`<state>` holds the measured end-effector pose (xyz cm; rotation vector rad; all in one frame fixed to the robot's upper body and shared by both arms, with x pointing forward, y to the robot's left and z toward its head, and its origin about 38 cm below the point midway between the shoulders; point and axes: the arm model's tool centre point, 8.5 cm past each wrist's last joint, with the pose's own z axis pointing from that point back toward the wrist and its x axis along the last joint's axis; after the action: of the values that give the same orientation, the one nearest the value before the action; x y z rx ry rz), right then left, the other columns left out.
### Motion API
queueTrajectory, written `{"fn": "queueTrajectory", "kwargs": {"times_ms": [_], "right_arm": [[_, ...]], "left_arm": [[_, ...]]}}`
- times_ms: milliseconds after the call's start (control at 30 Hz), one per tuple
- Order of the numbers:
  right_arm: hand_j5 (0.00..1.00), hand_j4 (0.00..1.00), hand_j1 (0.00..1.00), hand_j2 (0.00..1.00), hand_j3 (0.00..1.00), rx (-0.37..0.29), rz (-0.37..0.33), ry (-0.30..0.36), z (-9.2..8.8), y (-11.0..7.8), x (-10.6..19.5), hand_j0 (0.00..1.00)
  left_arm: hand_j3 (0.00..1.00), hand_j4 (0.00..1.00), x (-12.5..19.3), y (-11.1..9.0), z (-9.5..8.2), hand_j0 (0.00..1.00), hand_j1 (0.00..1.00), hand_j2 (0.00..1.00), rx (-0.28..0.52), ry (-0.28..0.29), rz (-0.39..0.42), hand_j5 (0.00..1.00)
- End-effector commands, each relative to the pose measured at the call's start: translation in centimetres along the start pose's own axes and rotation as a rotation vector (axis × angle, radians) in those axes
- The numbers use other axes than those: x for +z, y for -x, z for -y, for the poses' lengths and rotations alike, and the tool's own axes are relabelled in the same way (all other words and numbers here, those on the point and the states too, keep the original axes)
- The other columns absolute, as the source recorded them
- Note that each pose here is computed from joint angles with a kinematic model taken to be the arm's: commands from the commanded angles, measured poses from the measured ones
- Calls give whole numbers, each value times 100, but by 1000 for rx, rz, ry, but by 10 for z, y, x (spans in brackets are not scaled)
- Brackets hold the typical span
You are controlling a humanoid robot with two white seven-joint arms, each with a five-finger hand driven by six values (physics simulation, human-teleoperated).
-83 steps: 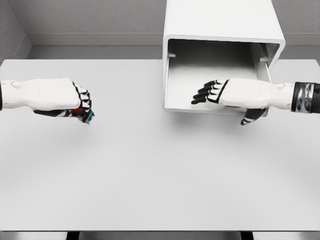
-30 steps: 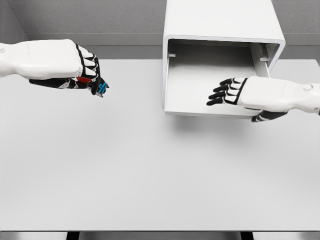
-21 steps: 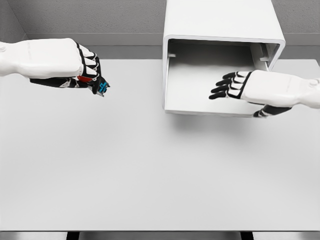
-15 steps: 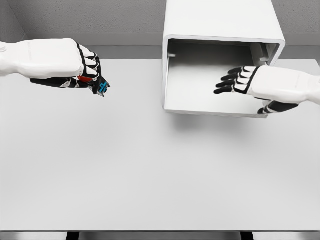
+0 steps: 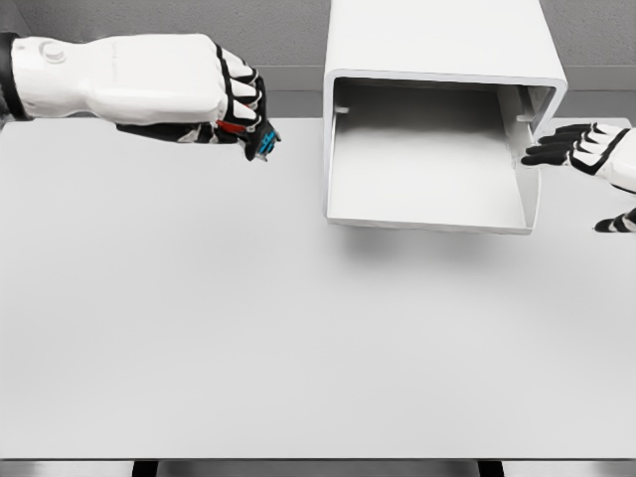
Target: Slide open multi-storey tabletop storage cabinets and put open load switch and slide close multi-storey tabletop storage cabinets
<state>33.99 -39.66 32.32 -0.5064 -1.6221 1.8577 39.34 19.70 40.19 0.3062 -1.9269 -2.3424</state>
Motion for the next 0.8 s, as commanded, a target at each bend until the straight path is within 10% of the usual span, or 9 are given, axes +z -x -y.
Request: {"fn": "queueTrajectory", "kwargs": {"times_ms": [0, 133, 267, 467, 767], "right_arm": [[100, 100, 100, 100, 100, 64, -63, 140, 45, 3, 33, 100], [96, 96, 96, 96, 96, 11, -138, 147, 24, 8, 61, 96], [55, 55, 55, 55, 55, -141, -276, 202, -37, 8, 109, 55], [55, 55, 55, 55, 55, -313, -256, 59, -122, -8, 87, 55], [53, 53, 53, 53, 53, -351, -130, -111, -157, -24, 43, 53]], "left_arm": [[40, 40, -32, -9, -5, 40, 40, 40, 7, -53, 82, 40], [40, 40, -55, -17, -21, 40, 40, 40, -29, -91, 141, 40], [40, 40, -96, -32, -31, 40, 40, 40, -103, -72, 212, 40], [40, 40, -169, -4, -13, 40, 40, 40, -91, -13, 157, 40], [43, 43, -199, 10, 10, 43, 43, 43, -85, 72, 109, 43]]}}
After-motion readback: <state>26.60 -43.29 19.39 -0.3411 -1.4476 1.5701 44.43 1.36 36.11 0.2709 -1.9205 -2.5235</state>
